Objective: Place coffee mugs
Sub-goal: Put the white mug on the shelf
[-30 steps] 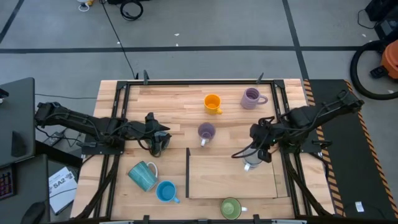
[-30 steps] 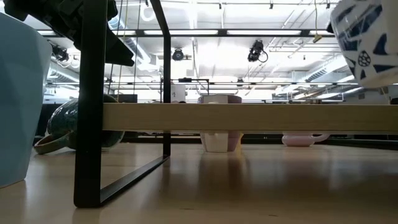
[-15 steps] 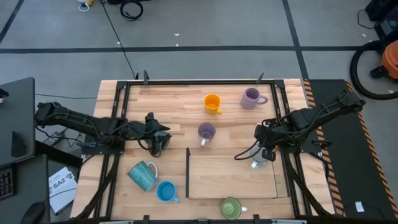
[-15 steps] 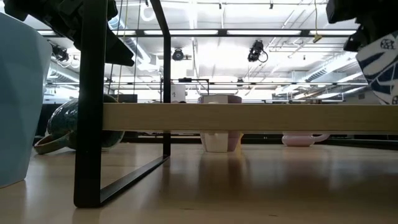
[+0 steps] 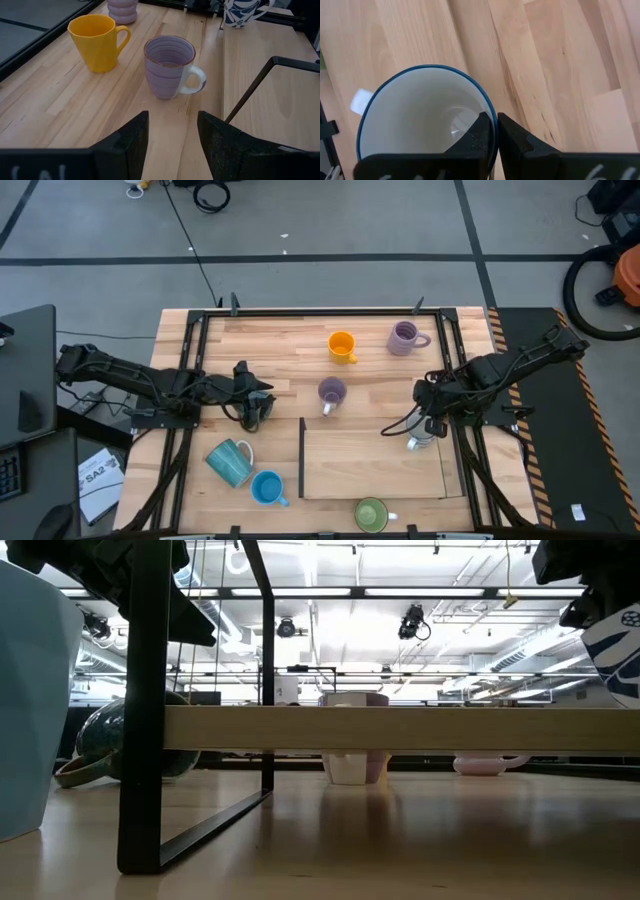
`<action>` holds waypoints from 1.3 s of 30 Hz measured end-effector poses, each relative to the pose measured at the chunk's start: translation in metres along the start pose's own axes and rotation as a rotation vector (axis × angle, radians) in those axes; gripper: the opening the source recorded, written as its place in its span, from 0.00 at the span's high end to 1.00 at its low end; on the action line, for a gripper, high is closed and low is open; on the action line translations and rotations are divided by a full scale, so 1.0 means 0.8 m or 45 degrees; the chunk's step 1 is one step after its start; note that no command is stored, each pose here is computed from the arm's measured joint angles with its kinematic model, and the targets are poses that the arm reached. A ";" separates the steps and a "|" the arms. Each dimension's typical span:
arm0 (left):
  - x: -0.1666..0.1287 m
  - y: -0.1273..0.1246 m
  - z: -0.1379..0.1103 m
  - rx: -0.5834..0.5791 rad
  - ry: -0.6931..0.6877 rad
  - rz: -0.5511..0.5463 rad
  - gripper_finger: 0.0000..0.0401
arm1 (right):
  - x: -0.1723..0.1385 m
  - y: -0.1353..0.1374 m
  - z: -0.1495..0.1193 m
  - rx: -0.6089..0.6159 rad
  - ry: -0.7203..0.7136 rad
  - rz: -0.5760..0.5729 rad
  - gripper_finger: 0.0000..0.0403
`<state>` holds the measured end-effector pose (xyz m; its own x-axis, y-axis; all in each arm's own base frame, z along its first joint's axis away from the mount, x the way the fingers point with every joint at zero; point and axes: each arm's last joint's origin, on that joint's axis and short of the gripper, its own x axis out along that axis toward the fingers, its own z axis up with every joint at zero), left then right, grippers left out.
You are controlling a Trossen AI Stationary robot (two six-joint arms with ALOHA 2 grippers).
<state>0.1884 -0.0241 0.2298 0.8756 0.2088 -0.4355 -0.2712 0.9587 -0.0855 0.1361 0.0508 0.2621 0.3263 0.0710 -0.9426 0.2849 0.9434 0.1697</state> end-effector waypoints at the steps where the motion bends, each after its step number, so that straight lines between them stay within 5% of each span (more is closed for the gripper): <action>1: 0.000 0.000 0.000 0.000 0.000 0.000 0.56 | 0.000 0.000 0.000 0.000 -0.003 0.003 0.92; 39: 0.000 0.000 0.000 0.000 0.000 0.000 0.56 | 0.000 0.001 0.000 0.001 0.007 0.029 0.79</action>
<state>0.1884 -0.0241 0.2299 0.8757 0.2087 -0.4355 -0.2710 0.9588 -0.0855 0.1362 0.0515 0.2626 0.3276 0.0946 -0.9401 0.2781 0.9412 0.1916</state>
